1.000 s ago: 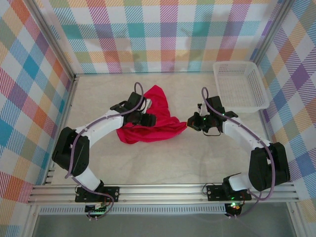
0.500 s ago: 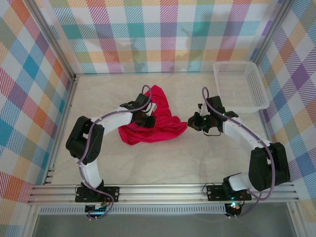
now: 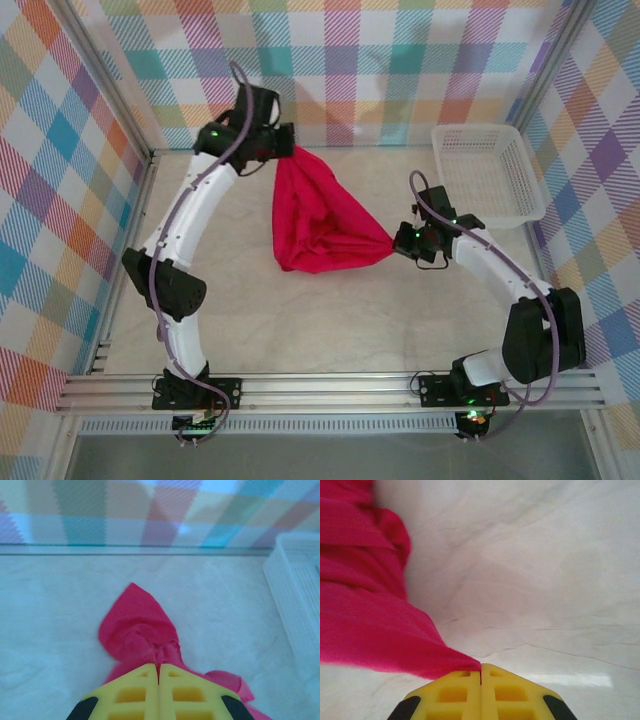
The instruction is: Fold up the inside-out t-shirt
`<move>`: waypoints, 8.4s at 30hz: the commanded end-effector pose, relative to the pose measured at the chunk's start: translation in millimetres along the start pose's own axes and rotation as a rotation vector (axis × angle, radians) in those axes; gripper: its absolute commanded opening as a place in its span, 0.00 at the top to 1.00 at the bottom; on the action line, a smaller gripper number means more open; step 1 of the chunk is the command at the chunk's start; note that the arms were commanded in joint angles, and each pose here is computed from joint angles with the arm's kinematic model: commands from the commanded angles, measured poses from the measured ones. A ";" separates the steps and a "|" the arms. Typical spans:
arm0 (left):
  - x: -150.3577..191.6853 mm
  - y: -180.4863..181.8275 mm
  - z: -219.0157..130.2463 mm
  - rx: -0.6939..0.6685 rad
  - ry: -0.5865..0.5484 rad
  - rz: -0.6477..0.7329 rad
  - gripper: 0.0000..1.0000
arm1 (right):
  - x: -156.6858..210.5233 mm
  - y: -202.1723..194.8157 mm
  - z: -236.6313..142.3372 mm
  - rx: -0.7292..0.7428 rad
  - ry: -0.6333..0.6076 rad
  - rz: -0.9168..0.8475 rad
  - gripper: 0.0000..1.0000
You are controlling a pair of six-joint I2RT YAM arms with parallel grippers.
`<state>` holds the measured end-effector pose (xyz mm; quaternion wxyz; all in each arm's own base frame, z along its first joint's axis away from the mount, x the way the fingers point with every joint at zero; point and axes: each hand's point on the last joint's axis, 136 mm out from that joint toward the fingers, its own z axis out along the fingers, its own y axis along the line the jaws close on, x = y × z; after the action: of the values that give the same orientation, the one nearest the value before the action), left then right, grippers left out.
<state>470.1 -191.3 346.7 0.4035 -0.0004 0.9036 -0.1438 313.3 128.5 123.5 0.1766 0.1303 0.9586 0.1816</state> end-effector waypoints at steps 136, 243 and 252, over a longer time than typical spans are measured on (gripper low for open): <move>142.8 39.4 43.1 0.270 0.239 -0.457 1.00 | 7.3 107.8 -53.1 -0.518 0.117 -0.159 1.00; 296.4 -81.1 41.3 0.376 0.378 0.354 0.65 | 22.6 69.0 -12.5 -0.147 0.118 -0.084 1.00; 282.5 -121.0 62.8 0.536 0.230 0.418 0.51 | 29.5 80.4 -31.5 -0.230 0.120 -0.092 1.00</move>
<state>303.7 -334.1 125.4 0.2717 0.2720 0.8846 -0.2640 297.1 193.7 170.6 0.1576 0.0607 0.9463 0.2756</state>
